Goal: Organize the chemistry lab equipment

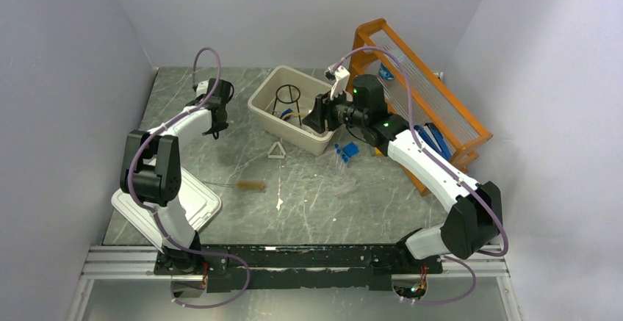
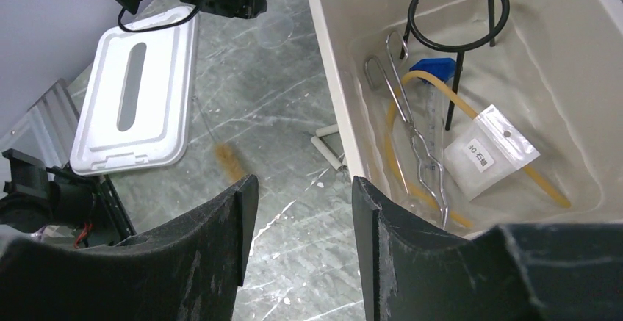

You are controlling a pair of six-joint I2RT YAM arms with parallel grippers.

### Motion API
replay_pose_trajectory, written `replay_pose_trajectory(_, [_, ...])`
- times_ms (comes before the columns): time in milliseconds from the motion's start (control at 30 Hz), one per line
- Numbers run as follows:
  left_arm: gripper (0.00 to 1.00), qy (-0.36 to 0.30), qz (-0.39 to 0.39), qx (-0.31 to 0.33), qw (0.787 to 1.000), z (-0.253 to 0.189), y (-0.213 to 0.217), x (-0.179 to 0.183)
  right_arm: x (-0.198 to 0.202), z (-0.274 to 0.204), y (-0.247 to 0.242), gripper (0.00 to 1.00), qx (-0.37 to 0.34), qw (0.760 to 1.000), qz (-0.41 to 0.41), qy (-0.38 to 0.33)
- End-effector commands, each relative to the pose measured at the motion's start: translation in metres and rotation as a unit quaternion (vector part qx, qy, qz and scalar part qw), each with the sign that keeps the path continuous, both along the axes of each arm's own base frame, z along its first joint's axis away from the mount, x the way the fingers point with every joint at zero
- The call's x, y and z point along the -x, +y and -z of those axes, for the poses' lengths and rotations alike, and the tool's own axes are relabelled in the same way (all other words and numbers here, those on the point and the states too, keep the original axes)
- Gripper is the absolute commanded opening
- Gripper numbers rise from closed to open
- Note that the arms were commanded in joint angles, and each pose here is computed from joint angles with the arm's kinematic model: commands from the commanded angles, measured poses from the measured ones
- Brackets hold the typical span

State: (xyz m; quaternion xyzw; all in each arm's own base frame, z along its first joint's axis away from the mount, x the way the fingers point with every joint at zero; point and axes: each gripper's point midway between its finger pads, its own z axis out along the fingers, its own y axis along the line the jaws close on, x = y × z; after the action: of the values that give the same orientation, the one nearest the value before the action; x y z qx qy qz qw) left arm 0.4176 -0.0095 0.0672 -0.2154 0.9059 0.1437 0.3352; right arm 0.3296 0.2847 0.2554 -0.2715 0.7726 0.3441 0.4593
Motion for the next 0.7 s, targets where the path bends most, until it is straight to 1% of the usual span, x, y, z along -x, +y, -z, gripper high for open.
replay_pose_trajectory(0, [0.39, -0.042, -0.013, -0.025, 0.999, -0.027, 0.011, -0.015, 0.004, -0.010, 0.000, 0.53, -0.018, 1.000, -0.006, -0.009])
replay_pose_trajectory(100, [0.36, -0.050, -0.011, -0.026, 0.998, -0.030, 0.011, -0.016, 0.004, -0.007, -0.001, 0.52, -0.016, 1.000, -0.002, -0.006])
replay_pose_trajectory(167, [0.31, -0.048, -0.012, -0.023, 0.999, -0.027, 0.011, -0.016, 0.004, -0.005, -0.001, 0.52, -0.014, 1.000, -0.002, -0.004])
replay_pose_trajectory(200, [0.28, -0.044, -0.014, -0.021, 0.999, -0.025, 0.010, -0.015, 0.004, -0.005, -0.002, 0.52, -0.014, 1.000, 0.000, -0.004])
replay_pose_trajectory(333, [0.06, -0.056, -0.004, 0.003, 0.998, -0.034, -0.003, -0.012, 0.004, -0.012, -0.005, 0.52, -0.014, 1.000, 0.006, -0.011])
replay_pose_trajectory(400, [0.05, -0.069, 0.007, 0.010, 0.998, -0.050, -0.013, -0.010, 0.006, -0.018, -0.007, 0.52, -0.017, 1.000, 0.009, -0.017])
replay_pose_trajectory(500, [0.05, -0.099, 0.031, 0.015, 0.995, -0.086, -0.034, -0.004, 0.009, -0.027, -0.010, 0.52, -0.024, 0.999, 0.014, -0.026])
replay_pose_trajectory(600, [0.05, -0.132, 0.063, 0.010, 0.989, -0.123, -0.063, 0.012, 0.013, -0.036, -0.015, 0.52, -0.037, 0.998, 0.028, -0.036])
replay_pose_trajectory(667, [0.05, -0.151, 0.086, 0.022, 0.984, -0.145, -0.085, 0.028, 0.013, -0.046, -0.024, 0.52, -0.049, 0.996, 0.054, -0.050])
